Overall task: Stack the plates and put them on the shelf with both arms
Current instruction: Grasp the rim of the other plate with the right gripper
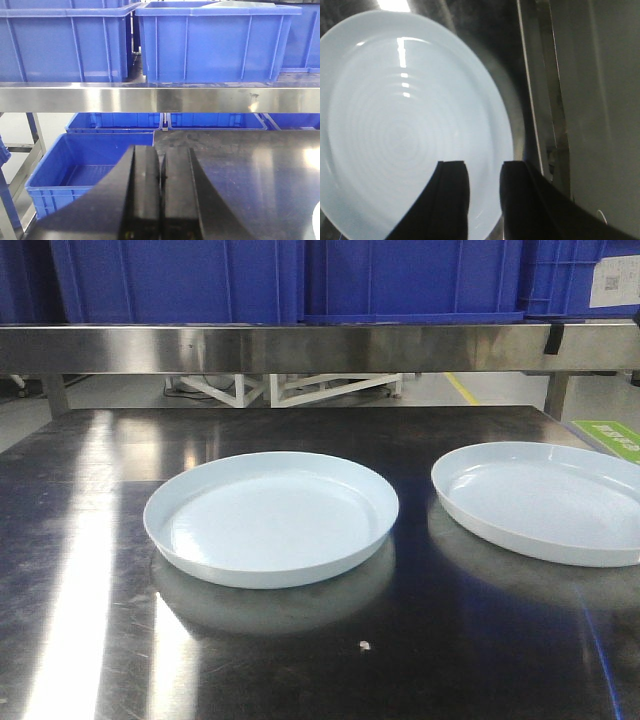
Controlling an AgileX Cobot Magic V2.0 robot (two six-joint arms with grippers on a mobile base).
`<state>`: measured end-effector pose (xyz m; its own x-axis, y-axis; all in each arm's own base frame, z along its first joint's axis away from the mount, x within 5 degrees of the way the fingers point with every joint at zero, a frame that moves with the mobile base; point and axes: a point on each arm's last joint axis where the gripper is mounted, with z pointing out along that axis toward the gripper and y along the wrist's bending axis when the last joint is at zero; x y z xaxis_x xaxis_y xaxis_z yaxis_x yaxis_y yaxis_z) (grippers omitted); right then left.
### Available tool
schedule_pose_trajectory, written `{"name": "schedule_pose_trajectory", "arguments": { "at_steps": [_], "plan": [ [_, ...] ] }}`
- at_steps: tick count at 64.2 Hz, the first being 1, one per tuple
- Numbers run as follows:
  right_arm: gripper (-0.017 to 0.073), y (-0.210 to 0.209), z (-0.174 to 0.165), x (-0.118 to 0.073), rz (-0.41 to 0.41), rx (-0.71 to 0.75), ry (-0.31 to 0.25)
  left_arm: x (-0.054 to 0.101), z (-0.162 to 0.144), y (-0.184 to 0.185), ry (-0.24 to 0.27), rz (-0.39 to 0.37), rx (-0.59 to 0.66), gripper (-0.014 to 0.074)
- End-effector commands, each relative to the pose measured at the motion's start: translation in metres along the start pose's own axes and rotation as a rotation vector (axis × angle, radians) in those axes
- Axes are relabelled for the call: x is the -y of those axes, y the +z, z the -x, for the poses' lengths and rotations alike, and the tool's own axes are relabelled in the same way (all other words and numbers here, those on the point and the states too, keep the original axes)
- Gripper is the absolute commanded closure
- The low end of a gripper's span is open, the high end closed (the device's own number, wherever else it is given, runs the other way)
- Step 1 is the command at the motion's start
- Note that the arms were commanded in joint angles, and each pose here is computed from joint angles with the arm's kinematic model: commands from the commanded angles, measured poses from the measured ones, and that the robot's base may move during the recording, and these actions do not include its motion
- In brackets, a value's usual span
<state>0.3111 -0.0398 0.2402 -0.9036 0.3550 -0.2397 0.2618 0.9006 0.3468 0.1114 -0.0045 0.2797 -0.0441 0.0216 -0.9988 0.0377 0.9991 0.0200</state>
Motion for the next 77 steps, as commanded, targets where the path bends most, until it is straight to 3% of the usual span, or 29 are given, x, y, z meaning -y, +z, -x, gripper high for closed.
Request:
{"name": "schedule_pose_trajectory", "arguments": {
  "at_steps": [1, 18, 61, 77],
  "plan": [
    [0.0232, -0.014, 0.01, -0.002, 0.012, 0.077, 0.003, -0.003, 0.017, -0.001, -0.016, 0.025, 0.109, 0.0508],
    [0.0232, 0.009, 0.015, 0.007, -0.002, 0.039, 0.027, -0.003, 0.017, -0.001, -0.016, 0.025, 0.109, 0.0508],
    [0.0232, 0.017, 0.019, 0.01, -0.011, 0.053, 0.036, -0.003, 0.017, -0.001, -0.016, 0.025, 0.109, 0.0508],
    [0.0232, 0.023, 0.018, 0.0, -0.004, 0.046, 0.005, -0.003, 0.017, -0.001, -0.016, 0.025, 0.109, 0.0508]
  ]
}}
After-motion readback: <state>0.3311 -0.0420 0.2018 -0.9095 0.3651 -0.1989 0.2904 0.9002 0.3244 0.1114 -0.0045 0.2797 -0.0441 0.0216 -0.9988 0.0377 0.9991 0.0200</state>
